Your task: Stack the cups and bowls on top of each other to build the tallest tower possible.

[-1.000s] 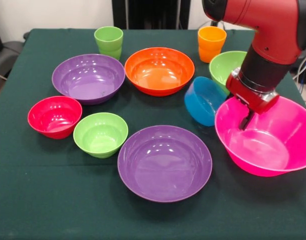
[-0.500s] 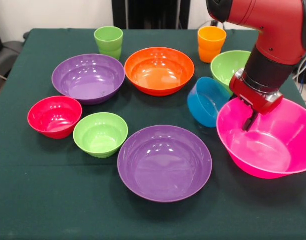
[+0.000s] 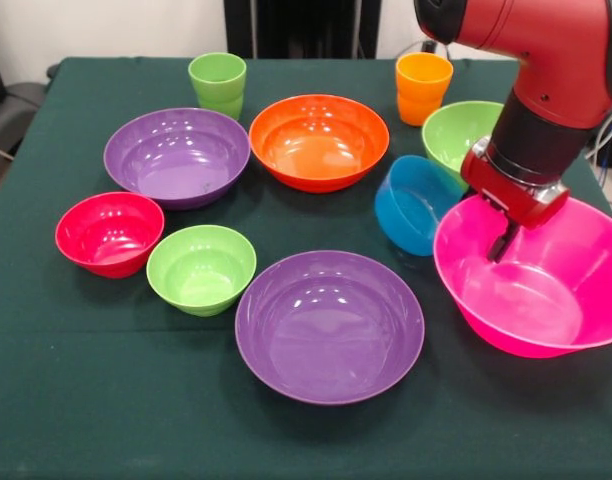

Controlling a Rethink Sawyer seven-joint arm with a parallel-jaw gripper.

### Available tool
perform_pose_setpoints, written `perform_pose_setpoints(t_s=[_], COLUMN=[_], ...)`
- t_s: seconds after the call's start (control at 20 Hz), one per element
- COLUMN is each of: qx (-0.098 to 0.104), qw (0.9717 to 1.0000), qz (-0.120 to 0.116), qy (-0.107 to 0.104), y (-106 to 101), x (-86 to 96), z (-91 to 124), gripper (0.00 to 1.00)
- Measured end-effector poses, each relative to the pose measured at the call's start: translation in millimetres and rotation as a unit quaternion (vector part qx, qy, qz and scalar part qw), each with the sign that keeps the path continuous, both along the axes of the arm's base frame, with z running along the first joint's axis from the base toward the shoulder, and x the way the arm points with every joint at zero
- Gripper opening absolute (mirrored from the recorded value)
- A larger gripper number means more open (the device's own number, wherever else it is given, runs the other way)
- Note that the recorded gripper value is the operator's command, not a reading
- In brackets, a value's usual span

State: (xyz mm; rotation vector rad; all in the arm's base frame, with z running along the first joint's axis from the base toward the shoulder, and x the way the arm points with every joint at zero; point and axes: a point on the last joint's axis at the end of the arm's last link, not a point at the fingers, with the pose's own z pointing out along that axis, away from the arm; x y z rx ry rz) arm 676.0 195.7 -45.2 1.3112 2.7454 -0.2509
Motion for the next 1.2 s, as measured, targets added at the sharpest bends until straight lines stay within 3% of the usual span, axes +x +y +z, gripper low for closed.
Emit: perform_pose_setpoints(t_s=[0.05,0.1,0.25,0.9,1.2], qx=[0.000,0.001,0.001,0.013,0.013], qw=[1.0000,1.0000,1.0000,0.9990,0.9991], qz=[0.000,0.000,0.000,0.008,0.008], qy=[0.000,-0.002,-0.004,-0.041,-0.041], y=[0,1,1,20,20], x=[0.2,1.2,2.4,24.6,24.1], z=[0,2,4,55,54], gripper=[1.00,0.00,0.00,0.00,0.00])
